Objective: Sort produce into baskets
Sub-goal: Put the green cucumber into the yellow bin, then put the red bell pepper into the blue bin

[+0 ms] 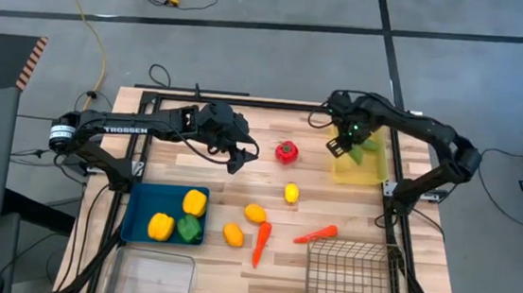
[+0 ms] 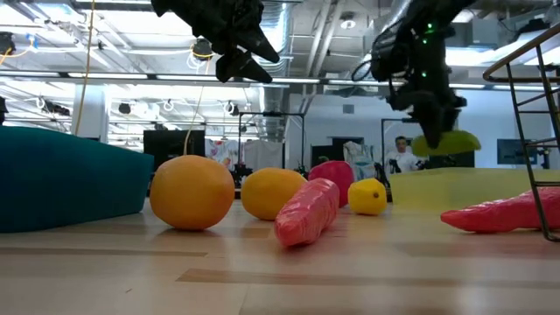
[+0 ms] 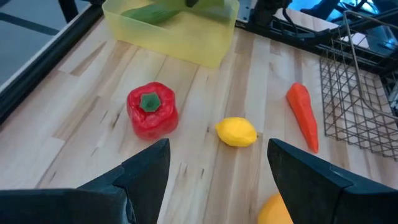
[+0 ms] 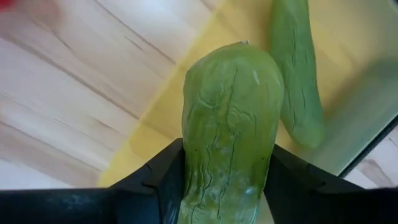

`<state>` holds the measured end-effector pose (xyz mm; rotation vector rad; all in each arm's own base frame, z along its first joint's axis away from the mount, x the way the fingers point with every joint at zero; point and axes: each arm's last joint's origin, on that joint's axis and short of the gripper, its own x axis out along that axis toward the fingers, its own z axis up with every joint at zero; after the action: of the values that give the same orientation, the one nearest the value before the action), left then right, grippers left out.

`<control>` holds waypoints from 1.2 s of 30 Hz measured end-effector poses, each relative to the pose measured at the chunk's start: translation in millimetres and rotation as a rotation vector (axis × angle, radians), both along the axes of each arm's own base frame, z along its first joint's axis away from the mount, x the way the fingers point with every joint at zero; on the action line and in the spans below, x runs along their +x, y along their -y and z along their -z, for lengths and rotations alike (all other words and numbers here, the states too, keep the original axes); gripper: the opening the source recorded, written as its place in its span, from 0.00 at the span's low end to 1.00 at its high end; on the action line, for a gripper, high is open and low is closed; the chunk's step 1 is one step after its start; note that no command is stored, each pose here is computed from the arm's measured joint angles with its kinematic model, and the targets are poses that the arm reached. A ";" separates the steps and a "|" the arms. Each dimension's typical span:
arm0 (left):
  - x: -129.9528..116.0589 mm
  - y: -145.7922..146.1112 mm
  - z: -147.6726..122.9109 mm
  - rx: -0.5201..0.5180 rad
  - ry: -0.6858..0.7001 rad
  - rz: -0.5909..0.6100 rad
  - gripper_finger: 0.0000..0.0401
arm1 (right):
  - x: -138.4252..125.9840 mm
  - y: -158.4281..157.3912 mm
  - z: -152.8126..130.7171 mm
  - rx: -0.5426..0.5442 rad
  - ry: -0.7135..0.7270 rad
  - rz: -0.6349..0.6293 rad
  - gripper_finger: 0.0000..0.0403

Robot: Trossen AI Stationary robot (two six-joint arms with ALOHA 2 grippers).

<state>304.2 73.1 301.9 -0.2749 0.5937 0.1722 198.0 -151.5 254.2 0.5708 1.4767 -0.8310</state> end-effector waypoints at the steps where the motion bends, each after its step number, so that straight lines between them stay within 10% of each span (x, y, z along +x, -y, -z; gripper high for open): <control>1: 0.0 0.0 0.0 0.000 0.000 0.000 0.64 | -2.1 1.0 2.8 0.009 -0.012 -0.007 0.52; 36: -0.3 -7.1 -2.1 0.056 0.013 -0.247 0.64 | -17.6 11.7 15.1 0.039 -0.047 0.048 0.71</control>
<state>303.9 80.2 304.0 -0.2940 0.5404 0.4244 180.4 -163.2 239.1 0.6214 1.5300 -0.8598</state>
